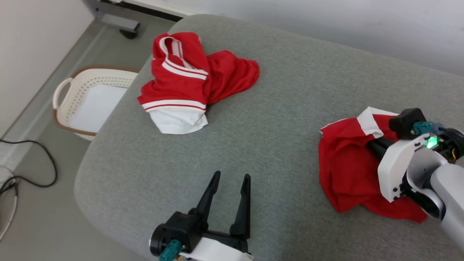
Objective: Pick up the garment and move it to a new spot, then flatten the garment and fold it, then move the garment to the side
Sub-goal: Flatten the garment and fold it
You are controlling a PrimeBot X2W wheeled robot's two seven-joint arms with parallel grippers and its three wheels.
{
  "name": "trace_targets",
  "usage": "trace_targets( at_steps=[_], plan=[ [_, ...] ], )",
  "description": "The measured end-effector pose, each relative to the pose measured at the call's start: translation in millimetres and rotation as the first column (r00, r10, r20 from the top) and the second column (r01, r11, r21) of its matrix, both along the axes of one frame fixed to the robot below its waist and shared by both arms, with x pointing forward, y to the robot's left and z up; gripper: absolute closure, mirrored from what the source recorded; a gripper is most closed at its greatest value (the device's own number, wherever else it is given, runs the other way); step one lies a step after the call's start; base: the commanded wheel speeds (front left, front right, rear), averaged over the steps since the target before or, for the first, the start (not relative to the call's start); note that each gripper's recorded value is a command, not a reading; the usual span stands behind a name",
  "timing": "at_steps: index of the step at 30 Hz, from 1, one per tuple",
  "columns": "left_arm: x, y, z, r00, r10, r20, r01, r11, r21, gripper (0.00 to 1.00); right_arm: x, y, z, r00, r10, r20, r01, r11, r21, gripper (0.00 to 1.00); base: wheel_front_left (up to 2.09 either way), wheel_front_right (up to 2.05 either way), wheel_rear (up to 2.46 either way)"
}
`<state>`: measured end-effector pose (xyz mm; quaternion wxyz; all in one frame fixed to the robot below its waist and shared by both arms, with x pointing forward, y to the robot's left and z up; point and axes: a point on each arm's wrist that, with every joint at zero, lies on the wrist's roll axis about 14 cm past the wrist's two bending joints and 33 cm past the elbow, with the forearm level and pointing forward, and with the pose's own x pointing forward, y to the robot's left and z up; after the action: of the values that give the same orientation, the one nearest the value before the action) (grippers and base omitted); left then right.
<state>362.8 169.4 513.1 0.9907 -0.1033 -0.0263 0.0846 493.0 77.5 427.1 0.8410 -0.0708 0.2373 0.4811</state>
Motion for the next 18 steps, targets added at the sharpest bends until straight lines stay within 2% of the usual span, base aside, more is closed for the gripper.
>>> trace_targets(
  at_steps=[10,15,16,18],
  plan=[
    [-7,4,1,0.999,0.032,-0.005,-0.033,0.999,-0.016,0.00,-2,39,17,0.995,0.085,0.044,-0.086,0.996,0.025,1.00,0.00,0.00,0.00],
    [-3,5,3,0.999,0.036,0.003,-0.036,0.999,-0.019,0.00,5,30,30,0.997,0.037,0.066,-0.043,0.994,0.097,1.00,0.00,0.00,0.00],
    [-2,5,3,0.999,0.034,0.005,-0.034,0.999,-0.016,0.00,6,27,34,0.997,0.021,0.071,-0.030,0.993,0.118,0.98,0.00,0.00,0.00],
    [0,5,3,0.999,0.031,0.006,-0.031,0.999,-0.007,0.00,10,16,44,0.996,-0.016,0.092,0.001,0.986,0.166,0.73,0.00,0.00,0.00]
  ],
)
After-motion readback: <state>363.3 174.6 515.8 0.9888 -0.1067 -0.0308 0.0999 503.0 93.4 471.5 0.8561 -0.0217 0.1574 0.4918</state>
